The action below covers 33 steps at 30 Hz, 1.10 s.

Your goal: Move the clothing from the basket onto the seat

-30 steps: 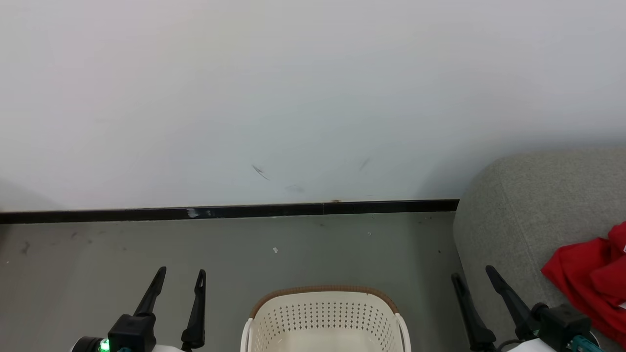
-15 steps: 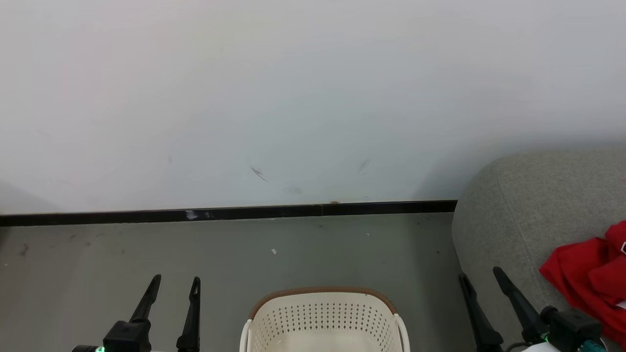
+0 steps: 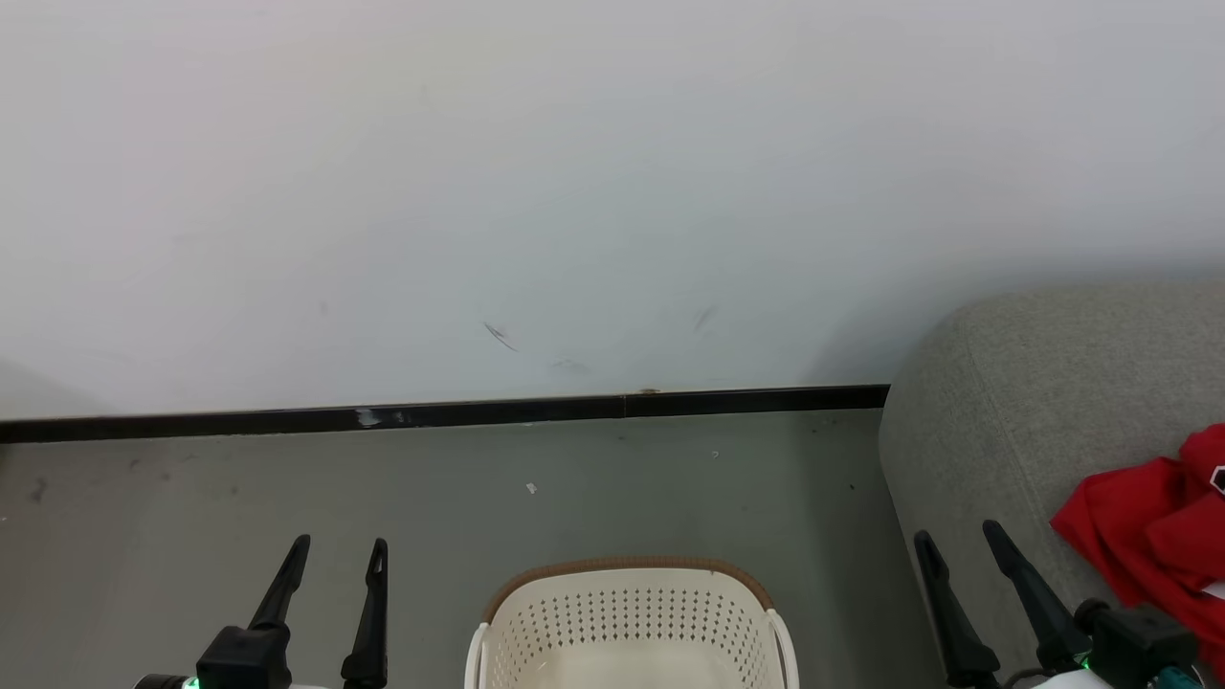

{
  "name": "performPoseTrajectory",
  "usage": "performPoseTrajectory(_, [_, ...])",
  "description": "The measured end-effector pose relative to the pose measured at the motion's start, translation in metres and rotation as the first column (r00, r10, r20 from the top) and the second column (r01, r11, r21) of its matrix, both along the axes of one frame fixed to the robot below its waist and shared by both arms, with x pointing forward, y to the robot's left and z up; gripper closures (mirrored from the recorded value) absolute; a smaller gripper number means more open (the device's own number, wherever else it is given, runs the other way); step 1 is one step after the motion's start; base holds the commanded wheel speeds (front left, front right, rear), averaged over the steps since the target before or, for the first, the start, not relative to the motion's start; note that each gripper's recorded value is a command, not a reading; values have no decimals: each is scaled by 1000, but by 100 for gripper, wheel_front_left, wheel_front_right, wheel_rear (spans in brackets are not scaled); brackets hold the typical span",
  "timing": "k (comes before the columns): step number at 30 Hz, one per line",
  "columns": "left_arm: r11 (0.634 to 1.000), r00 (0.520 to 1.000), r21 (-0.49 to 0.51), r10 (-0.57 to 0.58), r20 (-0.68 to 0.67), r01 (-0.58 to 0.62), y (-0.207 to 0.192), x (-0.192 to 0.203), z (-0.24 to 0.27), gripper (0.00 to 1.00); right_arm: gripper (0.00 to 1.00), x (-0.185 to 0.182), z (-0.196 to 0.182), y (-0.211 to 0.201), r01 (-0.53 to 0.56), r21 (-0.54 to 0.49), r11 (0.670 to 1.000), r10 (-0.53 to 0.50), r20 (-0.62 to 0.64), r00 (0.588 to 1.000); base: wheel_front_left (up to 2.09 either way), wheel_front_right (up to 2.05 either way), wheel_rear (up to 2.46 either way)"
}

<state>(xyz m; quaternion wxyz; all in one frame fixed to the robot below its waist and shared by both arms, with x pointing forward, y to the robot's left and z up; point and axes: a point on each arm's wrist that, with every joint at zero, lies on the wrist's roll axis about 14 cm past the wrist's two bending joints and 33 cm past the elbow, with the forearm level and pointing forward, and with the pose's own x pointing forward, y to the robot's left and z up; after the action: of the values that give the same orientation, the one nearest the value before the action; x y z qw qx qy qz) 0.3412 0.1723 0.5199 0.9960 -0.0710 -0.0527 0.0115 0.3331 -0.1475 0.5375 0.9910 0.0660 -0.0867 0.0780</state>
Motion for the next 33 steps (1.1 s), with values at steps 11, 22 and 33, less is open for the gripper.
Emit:
performPoseTrajectory(11, [1000, 1000, 1, 7, 0, -7, 2, 1, 0, 100, 100, -2, -7, -2, 5, -1, 1000, -5, -23, 1000, 0, 0, 0])
performPoseTrajectory(22, [997, 993, -73, 4, -114, -12, -4, -10, -34, 100, 100, -10, -29, 5, -3, 59, 998, 9, -98, 995, 0, 0, 0])
performPoseTrajectory(33, [967, 984, -252, 3, -178, -48, 2, -7, -45, 100, 100, -12, -32, -1, 29, 241, 970, 2, -130, 992, 0, 0, 0])
